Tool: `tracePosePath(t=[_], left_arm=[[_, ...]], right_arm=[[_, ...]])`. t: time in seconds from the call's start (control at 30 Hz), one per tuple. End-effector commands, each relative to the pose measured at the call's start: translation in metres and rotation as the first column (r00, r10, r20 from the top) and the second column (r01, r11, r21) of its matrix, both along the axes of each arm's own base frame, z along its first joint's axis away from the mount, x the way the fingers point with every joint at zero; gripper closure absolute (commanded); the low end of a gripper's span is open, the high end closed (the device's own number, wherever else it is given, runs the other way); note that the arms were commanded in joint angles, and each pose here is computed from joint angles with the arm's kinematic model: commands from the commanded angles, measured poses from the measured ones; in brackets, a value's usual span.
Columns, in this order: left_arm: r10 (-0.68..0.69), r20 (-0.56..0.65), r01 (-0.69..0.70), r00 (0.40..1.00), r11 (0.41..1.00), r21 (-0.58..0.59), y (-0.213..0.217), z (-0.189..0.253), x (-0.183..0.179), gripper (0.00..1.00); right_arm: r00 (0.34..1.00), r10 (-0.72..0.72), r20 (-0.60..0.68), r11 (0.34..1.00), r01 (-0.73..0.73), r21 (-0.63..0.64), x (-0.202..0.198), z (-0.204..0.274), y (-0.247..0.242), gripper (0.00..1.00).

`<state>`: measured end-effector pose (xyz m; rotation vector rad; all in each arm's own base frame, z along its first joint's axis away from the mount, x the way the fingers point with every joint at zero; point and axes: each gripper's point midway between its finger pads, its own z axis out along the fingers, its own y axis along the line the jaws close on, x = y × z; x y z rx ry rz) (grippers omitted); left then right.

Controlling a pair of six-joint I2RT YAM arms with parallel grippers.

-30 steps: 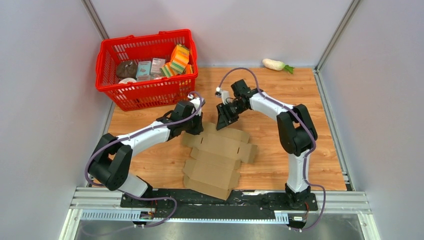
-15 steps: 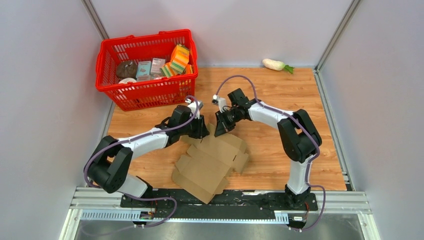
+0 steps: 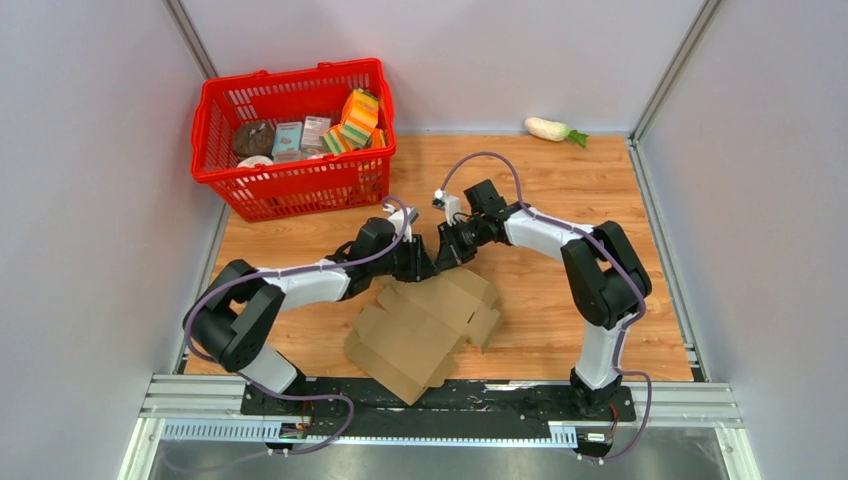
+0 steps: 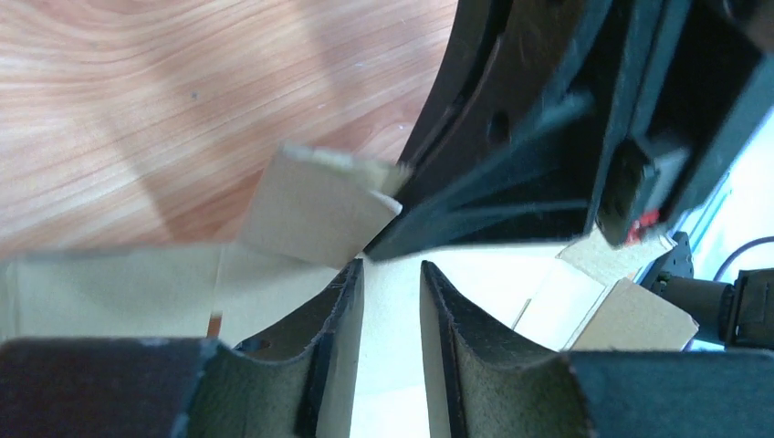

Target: Fold the paper box

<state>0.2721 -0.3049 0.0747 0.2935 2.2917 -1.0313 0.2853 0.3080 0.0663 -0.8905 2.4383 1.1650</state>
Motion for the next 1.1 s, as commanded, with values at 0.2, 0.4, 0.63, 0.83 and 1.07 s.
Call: tracePosePath(t=[0.2,0.4,0.63,0.83,1.07], left_arm=[[0.290,0.130,-0.317,0.948,0.892,0.324,0.114,0.013,-0.021,0.70],[0.280,0.161,-0.323,0.947,0.833,0.450,0.132,0.012,-0.015,0.76],[0.271,0.119,-0.290,0.955,0.769,0.570,0.129,-0.011,0.002,0.86],[0.207,0.071,-0.210,0.976,0.789,0.577,0.105,-0.023,-0.006,0.88],[0.155,0.056,-0.164,0.986,0.876,0.453,0.066,-0.021,-0.032,0.89]], right_arm=[[0.993,-0.087,0.078,0.996,0.086,0.011,0.019,0.028,-0.012,1.00],[0.994,-0.075,0.076,0.997,0.072,0.037,0.015,0.034,-0.010,1.00],[0.993,-0.077,0.089,0.995,0.071,0.066,0.012,0.038,-0.008,1.00],[0.992,-0.082,0.098,0.995,0.077,0.059,0.014,0.038,-0.009,1.00],[0.992,-0.081,0.096,0.994,0.074,0.077,0.013,0.039,-0.007,1.00]])
